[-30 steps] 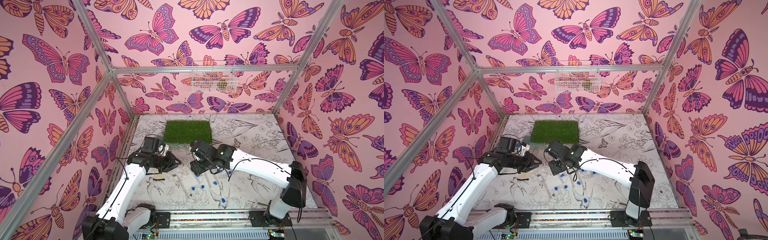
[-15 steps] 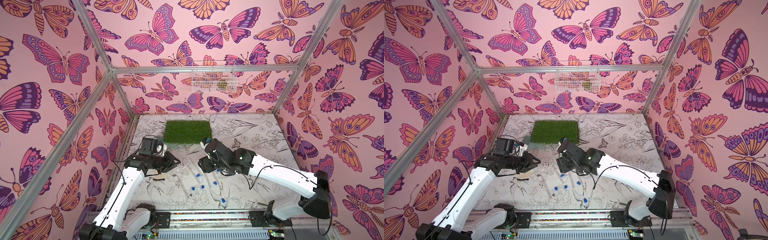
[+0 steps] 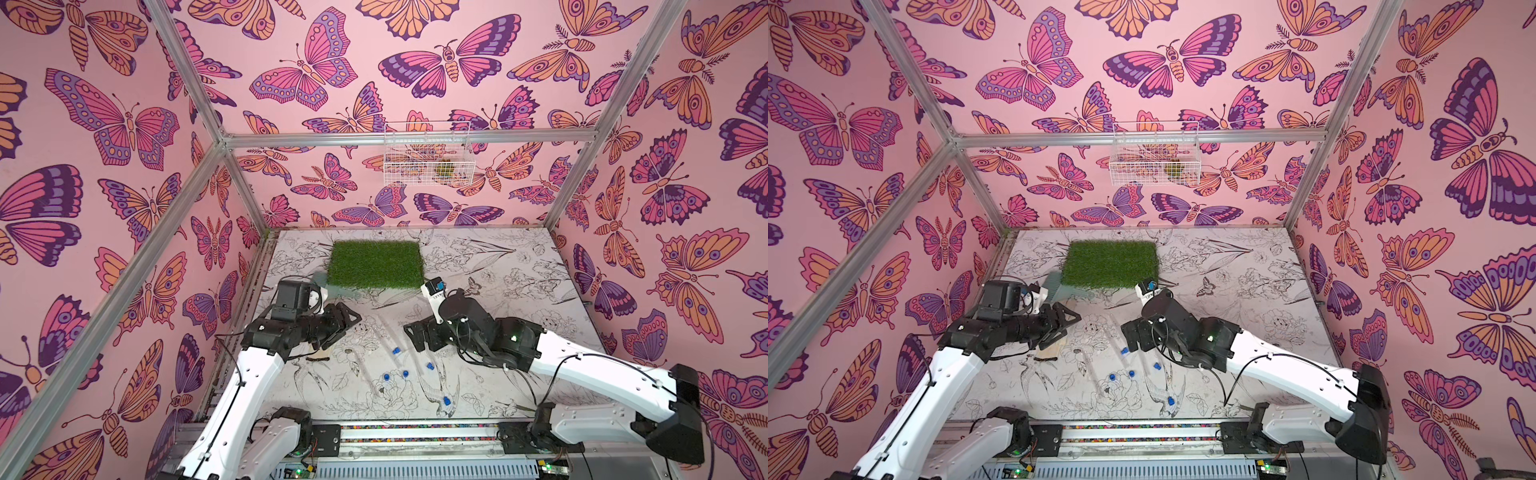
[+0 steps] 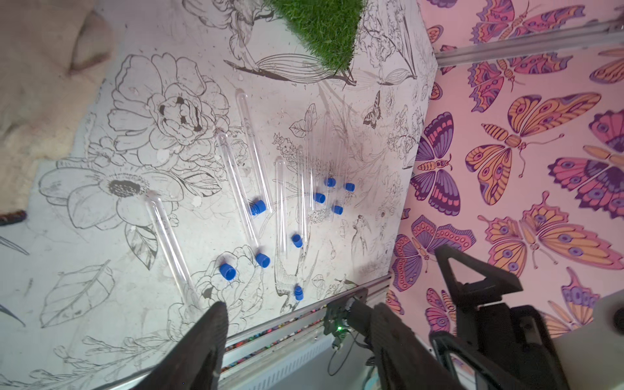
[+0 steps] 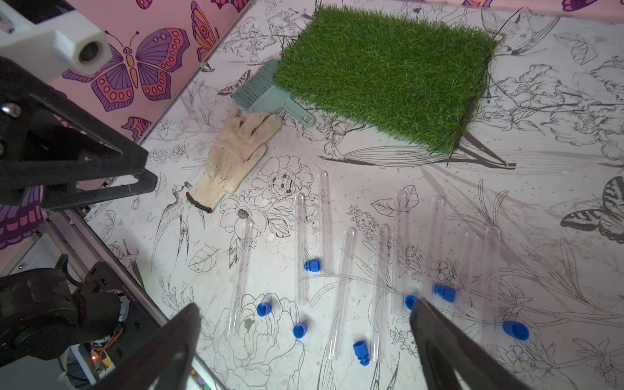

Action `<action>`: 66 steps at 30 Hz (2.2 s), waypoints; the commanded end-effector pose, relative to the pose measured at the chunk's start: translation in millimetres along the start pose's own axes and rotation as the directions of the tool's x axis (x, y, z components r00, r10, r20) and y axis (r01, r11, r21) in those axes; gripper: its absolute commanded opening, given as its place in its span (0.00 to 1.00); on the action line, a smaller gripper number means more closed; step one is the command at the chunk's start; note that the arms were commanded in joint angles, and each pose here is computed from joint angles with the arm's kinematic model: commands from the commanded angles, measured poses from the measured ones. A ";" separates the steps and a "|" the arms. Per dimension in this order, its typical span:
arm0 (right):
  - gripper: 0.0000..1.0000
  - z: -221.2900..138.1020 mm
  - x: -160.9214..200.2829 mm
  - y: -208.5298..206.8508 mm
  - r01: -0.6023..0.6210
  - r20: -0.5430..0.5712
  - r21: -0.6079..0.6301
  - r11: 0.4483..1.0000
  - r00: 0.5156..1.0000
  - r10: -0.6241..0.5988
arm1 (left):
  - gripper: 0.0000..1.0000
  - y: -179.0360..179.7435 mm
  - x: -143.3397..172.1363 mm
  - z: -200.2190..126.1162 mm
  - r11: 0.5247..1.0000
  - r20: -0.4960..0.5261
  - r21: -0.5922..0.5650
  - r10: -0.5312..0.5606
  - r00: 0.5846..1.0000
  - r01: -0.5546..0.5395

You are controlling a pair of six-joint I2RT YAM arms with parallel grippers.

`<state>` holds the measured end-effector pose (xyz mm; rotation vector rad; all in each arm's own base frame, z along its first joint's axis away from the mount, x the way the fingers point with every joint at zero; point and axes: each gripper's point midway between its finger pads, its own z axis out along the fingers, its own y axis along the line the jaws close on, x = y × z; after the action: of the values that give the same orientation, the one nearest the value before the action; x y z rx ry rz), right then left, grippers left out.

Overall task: Remove stoppers from test tubes
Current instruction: Reset both arms

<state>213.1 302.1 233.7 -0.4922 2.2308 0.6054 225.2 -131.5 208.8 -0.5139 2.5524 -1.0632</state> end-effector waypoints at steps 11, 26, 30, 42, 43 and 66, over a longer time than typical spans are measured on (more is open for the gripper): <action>0.99 -19.6 -25.5 -14.5 0.045 0.165 0.050 0.998 0.985 -0.053 | 1.00 4.7 -28.5 -26.8 0.989 0.325 -0.006 0.141 0.935 -0.147; 0.99 -55.0 -38.5 -76.9 0.027 0.475 0.299 0.954 0.863 -0.173 | 1.00 28.8 -52.3 -63.7 0.939 0.639 -0.169 0.336 0.692 -0.299; 0.99 -69.4 -48.7 -95.7 0.066 0.519 0.387 0.920 0.809 -0.277 | 1.00 39.4 -64.7 -66.0 0.939 0.659 -0.236 0.343 0.669 -0.248; 0.99 -90.0 -40.5 -263.3 -0.223 0.472 0.567 0.793 0.877 -0.091 | 1.00 45.2 -101.2 -58.3 0.776 0.586 -0.512 0.629 0.511 -0.368; 0.99 -93.9 -38.6 -280.7 -0.271 0.490 0.573 0.774 0.870 -0.058 | 1.00 44.9 -104.9 -58.9 0.757 0.579 -0.535 0.651 0.490 -0.374; 0.99 -37.8 22.2 -386.1 -0.350 0.394 0.612 0.709 0.912 0.110 | 1.00 78.3 -165.6 0.0 0.639 0.458 -0.678 0.754 0.471 -0.363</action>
<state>367.6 -37.4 128.8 0.2589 2.0464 -0.0814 349.0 -11.1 180.7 -0.0590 1.9776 0.0906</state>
